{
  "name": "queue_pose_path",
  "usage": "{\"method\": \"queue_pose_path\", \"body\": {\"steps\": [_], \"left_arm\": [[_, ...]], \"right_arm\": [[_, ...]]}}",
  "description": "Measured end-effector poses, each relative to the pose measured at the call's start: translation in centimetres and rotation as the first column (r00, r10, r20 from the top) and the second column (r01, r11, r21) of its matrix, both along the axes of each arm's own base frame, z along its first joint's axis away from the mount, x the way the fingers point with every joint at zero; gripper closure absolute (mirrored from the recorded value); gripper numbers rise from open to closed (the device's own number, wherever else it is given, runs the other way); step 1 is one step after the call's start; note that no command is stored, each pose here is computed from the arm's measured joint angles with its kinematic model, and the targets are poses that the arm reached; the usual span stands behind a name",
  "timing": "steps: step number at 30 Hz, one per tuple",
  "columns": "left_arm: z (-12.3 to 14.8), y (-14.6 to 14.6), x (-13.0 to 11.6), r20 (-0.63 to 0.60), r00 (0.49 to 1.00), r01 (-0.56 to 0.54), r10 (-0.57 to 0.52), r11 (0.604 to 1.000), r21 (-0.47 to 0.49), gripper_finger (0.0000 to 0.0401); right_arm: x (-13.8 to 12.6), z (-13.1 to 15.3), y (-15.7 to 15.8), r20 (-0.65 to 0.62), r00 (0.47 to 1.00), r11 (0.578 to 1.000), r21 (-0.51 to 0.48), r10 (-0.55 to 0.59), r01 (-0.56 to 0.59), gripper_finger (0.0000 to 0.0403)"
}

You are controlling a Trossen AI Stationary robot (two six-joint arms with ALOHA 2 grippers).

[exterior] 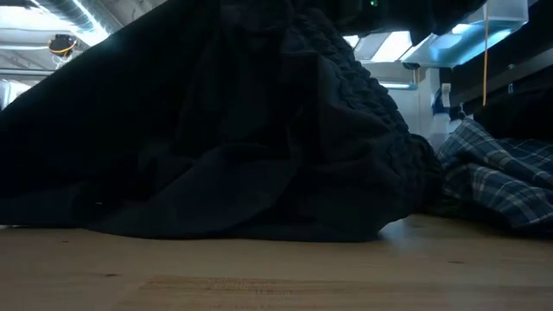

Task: Fold Laundry from Bin
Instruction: Fold the black shorts

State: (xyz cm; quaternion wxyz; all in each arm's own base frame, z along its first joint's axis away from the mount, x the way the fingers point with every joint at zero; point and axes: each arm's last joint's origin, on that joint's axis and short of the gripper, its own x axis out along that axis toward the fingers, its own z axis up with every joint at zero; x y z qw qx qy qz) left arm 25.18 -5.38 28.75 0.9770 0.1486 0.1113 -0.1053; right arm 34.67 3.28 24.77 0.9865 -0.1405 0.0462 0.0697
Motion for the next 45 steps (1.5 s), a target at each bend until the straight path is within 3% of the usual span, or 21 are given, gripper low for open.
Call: {"method": "queue_pose_path", "body": {"steps": [6,12,17,26,30,37,45], "left_arm": [[0.7,1.4,-1.5,-0.065,0.998,-0.033,0.022,0.987,-0.157,0.0294],[2.6,3.1,-3.2,-0.011,0.993,-0.115,0.116,0.962,-0.247,0.0231],[2.2,4.6,-2.6,-0.044,0.982,-0.186,0.181,0.929,-0.32,0.0198],[0.9,5.9,-0.7,-0.09,0.983,-0.183,0.16,0.896,-0.406,0.0166],[1.1,6.4,-0.4,-0.073,0.992,-0.122,0.1,0.872,-0.473,0.0157],[1.2,7.0,-0.4,-0.071,0.997,-0.071,0.038,0.837,-0.543,0.0156],[0.0,7.3,0.6,-0.126,0.991,-0.102,0.036,0.81,-0.578,0.0156]], "right_arm": [[-0.5,1.3,-0.4,0.062,0.991,0.985,-0.111,-0.122,0.129,0.0393],[-1.2,2.7,-0.5,0.112,0.986,0.979,-0.148,-0.126,0.142,0.0397],[-0.8,3.9,-0.4,0.111,0.988,0.981,-0.15,-0.108,0.124,0.0399],[-0.1,5.3,-0.3,0.053,0.994,0.982,-0.158,-0.092,0.1,0.04],[-0.1,5.2,-0.3,0.047,0.995,0.983,-0.156,-0.093,0.1,0.0401],[0.1,4.9,-0.3,0.041,0.995,0.983,-0.154,-0.095,0.1,0.0401],[0.1,5.0,-0.3,0.051,0.993,0.982,-0.153,-0.102,0.108,0.04]]}}
